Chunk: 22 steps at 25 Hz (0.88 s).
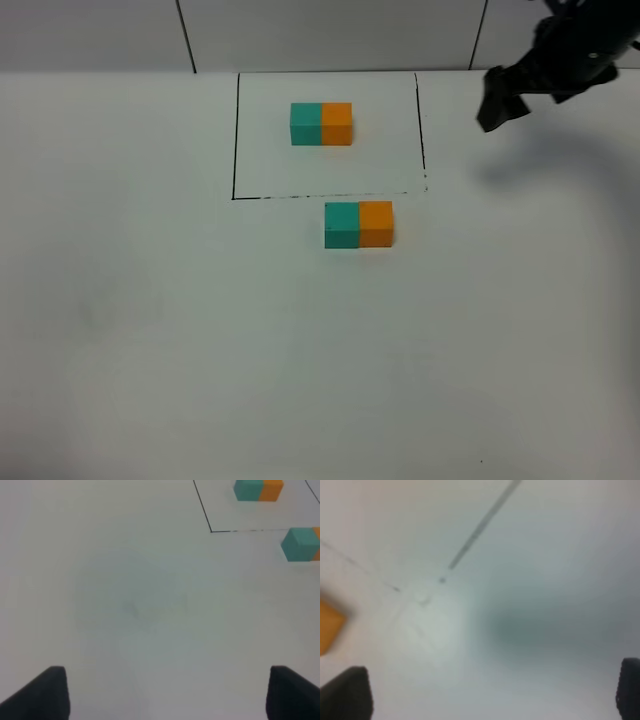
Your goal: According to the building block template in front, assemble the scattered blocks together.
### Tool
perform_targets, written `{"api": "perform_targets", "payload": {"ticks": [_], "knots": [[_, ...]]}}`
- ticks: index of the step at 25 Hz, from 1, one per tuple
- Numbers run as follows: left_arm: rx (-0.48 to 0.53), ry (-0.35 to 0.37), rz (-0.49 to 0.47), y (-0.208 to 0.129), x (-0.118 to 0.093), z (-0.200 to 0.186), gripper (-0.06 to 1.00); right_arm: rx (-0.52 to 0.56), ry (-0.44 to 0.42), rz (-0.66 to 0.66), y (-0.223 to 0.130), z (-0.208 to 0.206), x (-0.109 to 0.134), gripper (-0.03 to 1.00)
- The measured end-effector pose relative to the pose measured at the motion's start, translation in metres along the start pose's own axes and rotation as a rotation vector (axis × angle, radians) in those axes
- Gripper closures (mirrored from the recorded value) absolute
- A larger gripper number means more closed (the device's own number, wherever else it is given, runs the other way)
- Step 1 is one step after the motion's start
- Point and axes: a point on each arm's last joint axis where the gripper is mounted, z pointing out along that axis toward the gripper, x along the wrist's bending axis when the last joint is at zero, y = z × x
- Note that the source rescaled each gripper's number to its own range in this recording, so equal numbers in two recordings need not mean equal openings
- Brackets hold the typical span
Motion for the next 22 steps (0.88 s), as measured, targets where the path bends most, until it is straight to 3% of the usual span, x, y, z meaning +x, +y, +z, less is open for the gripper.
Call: {"api": "perform_targets", "payload": {"ticks": [4,9,14,22], "knots": [[0.0,0.0,0.0,0.0,0.0,0.0,0.27,-0.022,-0.032,0.13,-0.028,-0.025,-0.024,-0.03],[0.0,0.0,0.0,0.0,0.0,0.0,0.27,-0.105,-0.088,0.203,-0.068,-0.057,-0.022,-0.02],[0.0,0.0,0.0,0.0,0.0,0.0,0.27,-0.176,-0.138,0.246,-0.109,-0.096,-0.002,-0.02],[0.0,0.0,0.0,0.0,0.0,0.0,0.27,-0.257,-0.195,0.364,-0.186,-0.141,0.051,-0.02]]}}
